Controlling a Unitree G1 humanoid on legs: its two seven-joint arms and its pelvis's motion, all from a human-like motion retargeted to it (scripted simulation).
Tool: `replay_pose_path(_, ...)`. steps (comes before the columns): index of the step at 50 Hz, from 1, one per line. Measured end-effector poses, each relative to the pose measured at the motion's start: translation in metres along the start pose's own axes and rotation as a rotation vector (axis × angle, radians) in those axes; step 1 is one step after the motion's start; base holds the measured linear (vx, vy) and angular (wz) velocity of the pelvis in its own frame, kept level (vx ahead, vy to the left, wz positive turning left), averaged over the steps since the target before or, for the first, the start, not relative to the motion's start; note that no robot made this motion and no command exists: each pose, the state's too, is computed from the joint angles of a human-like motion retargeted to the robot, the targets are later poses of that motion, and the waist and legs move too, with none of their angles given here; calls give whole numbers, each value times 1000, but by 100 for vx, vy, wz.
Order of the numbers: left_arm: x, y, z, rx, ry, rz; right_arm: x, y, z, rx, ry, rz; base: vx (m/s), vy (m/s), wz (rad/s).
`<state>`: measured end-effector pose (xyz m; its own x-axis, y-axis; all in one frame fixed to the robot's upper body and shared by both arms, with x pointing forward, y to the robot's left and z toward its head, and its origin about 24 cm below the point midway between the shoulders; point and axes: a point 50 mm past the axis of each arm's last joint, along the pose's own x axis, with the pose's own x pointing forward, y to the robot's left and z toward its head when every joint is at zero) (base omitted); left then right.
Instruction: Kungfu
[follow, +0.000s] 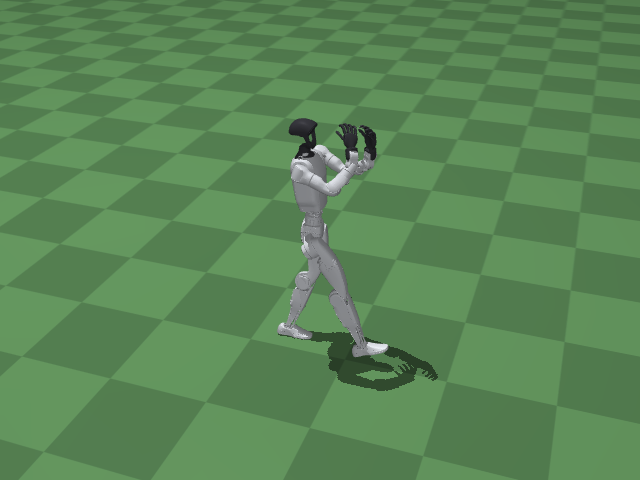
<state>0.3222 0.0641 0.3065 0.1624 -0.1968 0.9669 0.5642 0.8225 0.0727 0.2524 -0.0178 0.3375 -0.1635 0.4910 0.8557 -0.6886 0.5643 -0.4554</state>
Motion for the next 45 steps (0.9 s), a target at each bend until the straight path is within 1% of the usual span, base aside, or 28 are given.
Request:
replay_pose_path(3, -4, 1, -2, 31, 28, 11, 2, -7, 3, -22, -23, -66, 78, -41, 42)
replay_pose_path(5, -19, 6, -11, 39, 105, 36, -5, -11, 0, -28, 5, -112, 95, -50, 73)
replay_pose_path(8, -70, 22, -30, 133, 334, 5, -35, -11, -12, -37, 105, -160, 79, -43, 5)
replay_pose_path(11, -139, 45, -39, 292, 687, -108, -77, -11, -26, -33, 264, -239, 50, -32, 4)
replay_pose_path(13, -199, 63, -29, 412, 957, -189, -115, -9, -30, -8, 400, -294, 64, -42, 49)
replay_pose_path(16, -301, 72, 5, 556, 1348, -199, -192, 0, -19, 36, 654, -341, 66, -33, -61)
replay_pose_path(18, -369, 67, 45, 576, 1603, -156, -249, 12, 1, 36, 863, -357, 40, -19, -143)
replay_pose_path(20, -430, 53, 97, 516, 1885, -71, -310, 26, 33, -3, 1138, -434, 41, -17, -125)
replay_pose_path(22, -480, 27, 154, 390, 2164, 37, -371, 50, 67, -47, 1441, -591, 39, -12, -131)
replay_pose_path(25, -523, -21, 241, 155, 2498, 210, -441, 105, 122, -11, 1851, -745, 44, -7, -161)
replay_pose_path(28, -536, -76, 297, -72, 2648, 360, -479, 162, 175, 163, 2203, -797, 29, 0, -138)
replay_pose_path(30, -537, -107, 320, -184, 2689, 431, -490, 202, 202, 361, 2406, -775, 17, 1, -54)
replay_pose_path(32, -535, -137, 332, -285, 2720, 446, -490, 234, 221, 584, 2512, -695, 18, 4, -18)
replay_pose_path(34, -532, -159, 334, -391, 2730, 404, -485, 260, 231, 762, 2543, -623, 19, 7, -42)
replay_pose_path(36, -530, -168, 327, -491, 2712, 292, -479, 277, 229, 889, 2513, -564, -8, 4, -57)
replay_pose_path(42, -522, -155, 317, -765, 2654, -250, -458, 306, 212, 1165, 2313, -364, -3, -2, 30)
replay_pose_path(45, -520, -154, 327, -889, 2701, -399, -452, 324, 210, 1211, 2304, -361, 25, -4, 88)
